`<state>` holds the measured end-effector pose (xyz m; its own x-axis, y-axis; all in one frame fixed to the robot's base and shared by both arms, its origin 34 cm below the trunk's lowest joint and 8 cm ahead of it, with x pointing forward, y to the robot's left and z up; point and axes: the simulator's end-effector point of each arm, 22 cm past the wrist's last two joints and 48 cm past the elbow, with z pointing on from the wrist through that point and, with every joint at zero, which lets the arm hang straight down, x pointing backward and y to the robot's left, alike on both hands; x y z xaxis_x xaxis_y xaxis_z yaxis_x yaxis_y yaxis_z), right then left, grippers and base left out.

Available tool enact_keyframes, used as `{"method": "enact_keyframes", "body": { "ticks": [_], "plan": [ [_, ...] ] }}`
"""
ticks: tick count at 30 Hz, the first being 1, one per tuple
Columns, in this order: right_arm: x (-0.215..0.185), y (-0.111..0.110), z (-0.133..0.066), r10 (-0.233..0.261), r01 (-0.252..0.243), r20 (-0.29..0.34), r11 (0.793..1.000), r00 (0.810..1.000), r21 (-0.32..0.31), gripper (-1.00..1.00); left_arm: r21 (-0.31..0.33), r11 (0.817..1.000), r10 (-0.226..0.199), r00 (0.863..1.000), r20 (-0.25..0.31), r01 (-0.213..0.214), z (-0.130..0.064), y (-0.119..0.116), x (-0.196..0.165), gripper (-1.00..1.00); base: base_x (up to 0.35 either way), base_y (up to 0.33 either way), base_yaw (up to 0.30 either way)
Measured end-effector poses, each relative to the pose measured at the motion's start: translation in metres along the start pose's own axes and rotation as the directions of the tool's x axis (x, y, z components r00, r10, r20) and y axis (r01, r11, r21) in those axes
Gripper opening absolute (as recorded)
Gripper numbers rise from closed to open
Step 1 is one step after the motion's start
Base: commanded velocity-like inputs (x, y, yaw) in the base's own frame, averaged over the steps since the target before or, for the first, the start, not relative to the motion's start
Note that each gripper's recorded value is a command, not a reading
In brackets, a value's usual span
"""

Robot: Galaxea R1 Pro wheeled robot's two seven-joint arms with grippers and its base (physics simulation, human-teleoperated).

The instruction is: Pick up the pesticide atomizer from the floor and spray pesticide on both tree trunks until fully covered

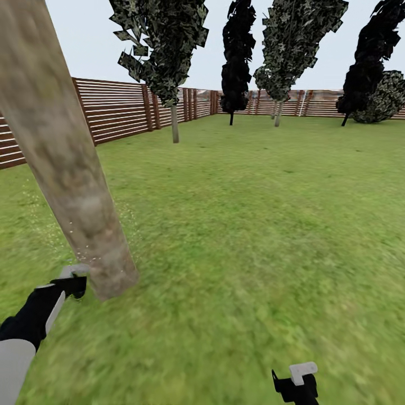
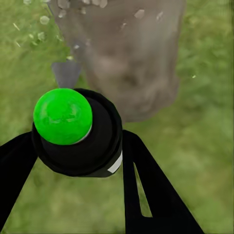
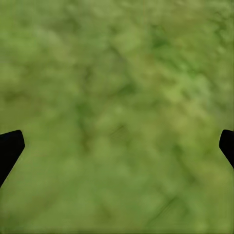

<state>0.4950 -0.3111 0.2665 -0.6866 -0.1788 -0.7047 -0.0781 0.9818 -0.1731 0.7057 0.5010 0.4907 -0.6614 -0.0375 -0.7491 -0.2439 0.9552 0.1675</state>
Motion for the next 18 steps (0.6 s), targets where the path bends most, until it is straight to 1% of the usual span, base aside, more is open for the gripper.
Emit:
{"method": "enact_keyframes", "body": {
  "ticks": [1, 2, 4, 5, 7, 8, 11, 17, 18],
  "plan": [
    [0.0, 0.0, 0.0, -0.001, 0.001, 0.0, 1.0, 1.0, 0.0, 1.0, -0.004, 1.0, 0.001, 1.0, -0.023, -0.001, 0.0, 0.0, -0.019, -1.0, 0.0, 0.0, 0.0],
    [0.0, 0.0, 0.0, 0.0, 0.0, 0.0, 1.0, 1.0, 0.0, 1.0, -0.006, 1.0, -0.005, 1.0, -0.009, 0.005, -0.002, 0.001, -0.038, -1.0, 0.0, 0.0, 0.0],
    [0.0, 0.0, 0.0, 0.0, 0.0, 0.0, 1.0, 1.0, 0.0, 1.0, -0.018, 1.0, -0.006, 1.0, 0.005, 0.006, -0.003, 0.009, -0.055, -1.0, 0.0, 0.0, 0.0],
    [0.0, 0.0, 0.0, -0.001, 0.001, 0.0, 1.0, 1.0, -0.001, 1.0, -0.032, 0.999, -0.002, 1.0, 0.008, 0.002, -0.004, 0.019, -0.058, -1.0, 0.0, 0.0, 0.0],
    [0.0, 0.0, 0.0, -0.001, 0.001, 0.0, 1.0, 1.0, -0.001, 1.0, -0.08, 0.997, -0.001, 1.0, 0.014, 0.002, -0.008, 0.055, -0.063, -1.0, 0.0, 0.0, 0.0],
    [0.0, 0.0, 0.0, 0.0, 0.0, 0.0, 1.0, 1.0, 0.0, 1.0, -0.082, 0.997, -0.004, 1.0, 0.013, 0.005, -0.008, 0.058, -0.062, -1.0, 0.0, 0.0, 0.0],
    [0.0, 0.0, 0.0, 0.001, -0.001, 0.0, 1.0, 1.0, 0.0, 1.0, -0.084, 0.996, 0.002, 1.0, 0.009, -0.001, -0.008, 0.06, -0.059, -1.0, 0.017, -0.071, 0.0],
    [0.0, 0.0, 0.0, 0.0, 0.0, 0.0, 1.0, 1.0, 0.0, 1.0, -0.083, 0.997, 0.001, 1.0, 0.011, 0.0, -0.009, 0.059, -0.059, -1.0, -0.011, -0.259, 0.0],
    [0.0, 0.0, 0.0, 0.0, 0.0, 0.0, 1.0, 1.0, 0.0, 1.0, -0.085, 0.996, 0.002, 1.0, 0.021, 0.0, -0.01, 0.059, -0.064, -1.0, -0.089, -0.272, 0.0]
  ]
}}
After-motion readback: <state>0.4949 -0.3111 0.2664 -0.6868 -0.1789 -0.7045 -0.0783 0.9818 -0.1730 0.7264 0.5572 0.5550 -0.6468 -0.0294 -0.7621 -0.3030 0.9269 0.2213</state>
